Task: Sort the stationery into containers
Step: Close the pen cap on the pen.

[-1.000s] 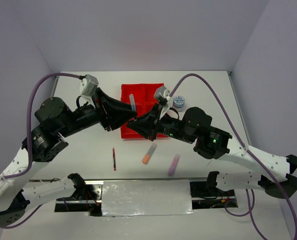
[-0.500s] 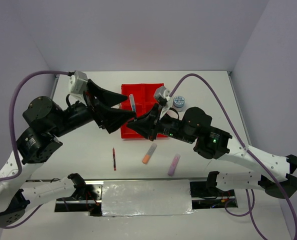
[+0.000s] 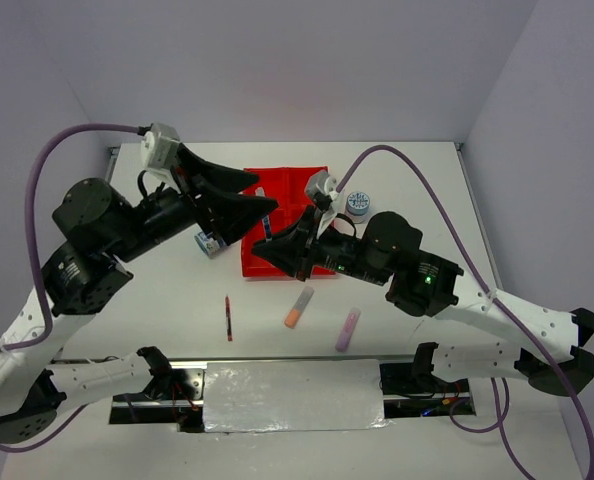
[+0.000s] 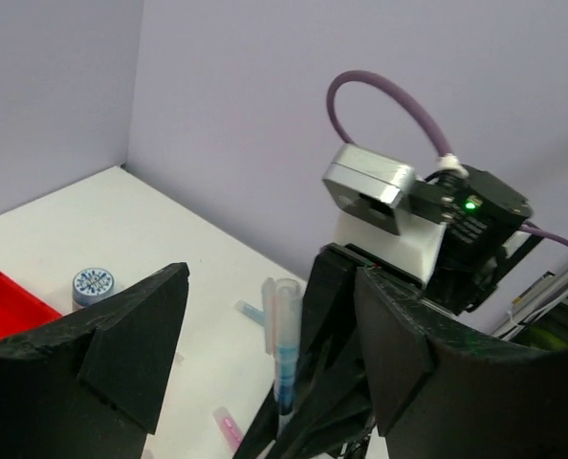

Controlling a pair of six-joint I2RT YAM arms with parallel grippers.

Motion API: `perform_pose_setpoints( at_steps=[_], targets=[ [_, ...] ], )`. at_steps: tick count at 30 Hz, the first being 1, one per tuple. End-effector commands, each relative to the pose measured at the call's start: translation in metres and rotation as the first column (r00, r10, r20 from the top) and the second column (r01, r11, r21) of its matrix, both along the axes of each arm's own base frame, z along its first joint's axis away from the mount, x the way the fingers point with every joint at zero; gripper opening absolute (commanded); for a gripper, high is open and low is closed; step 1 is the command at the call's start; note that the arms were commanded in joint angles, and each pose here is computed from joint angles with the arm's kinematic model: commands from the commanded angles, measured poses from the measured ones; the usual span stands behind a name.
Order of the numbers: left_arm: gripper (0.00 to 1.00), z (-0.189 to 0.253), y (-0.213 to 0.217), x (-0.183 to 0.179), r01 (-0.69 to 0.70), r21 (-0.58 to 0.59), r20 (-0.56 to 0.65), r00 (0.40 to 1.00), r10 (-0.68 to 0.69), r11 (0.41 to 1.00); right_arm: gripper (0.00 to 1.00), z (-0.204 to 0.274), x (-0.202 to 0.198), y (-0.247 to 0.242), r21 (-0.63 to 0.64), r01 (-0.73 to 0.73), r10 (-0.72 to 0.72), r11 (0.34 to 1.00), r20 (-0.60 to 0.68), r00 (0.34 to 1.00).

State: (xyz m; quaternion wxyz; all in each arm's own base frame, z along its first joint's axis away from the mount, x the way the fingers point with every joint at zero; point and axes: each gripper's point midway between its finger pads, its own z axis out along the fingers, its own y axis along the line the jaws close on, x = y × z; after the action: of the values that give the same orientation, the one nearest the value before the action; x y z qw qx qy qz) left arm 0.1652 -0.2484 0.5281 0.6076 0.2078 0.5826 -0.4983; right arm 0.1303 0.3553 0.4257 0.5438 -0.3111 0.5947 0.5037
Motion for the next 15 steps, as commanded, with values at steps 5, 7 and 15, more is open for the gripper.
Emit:
perform_pose_setpoints(
  at_steps=[5, 7, 15],
  targets=[
    [0.75, 0.021, -0.003, 0.003, 0.001, -0.049, 0.037, 0.999, 0.001, 0.999, 0.00, 0.026, -0.005, -0.004, 0.045, -0.012, 0.011, 0.999, 0.039, 0.999],
    [0.68, 0.022, -0.004, 0.001, 0.012, -0.060, 0.041, 0.999, -0.010, 0.998, 0.00, 0.026, -0.005, -0.005, 0.045, -0.008, 0.006, 0.999, 0.040, 0.999],
    [0.23, 0.005, -0.013, -0.001, 0.060, -0.035, -0.001, 0.998, -0.060, 0.998, 0.00, 0.026, -0.002, -0.009, 0.043, 0.017, -0.018, 0.999, 0.037, 0.999]
  ],
)
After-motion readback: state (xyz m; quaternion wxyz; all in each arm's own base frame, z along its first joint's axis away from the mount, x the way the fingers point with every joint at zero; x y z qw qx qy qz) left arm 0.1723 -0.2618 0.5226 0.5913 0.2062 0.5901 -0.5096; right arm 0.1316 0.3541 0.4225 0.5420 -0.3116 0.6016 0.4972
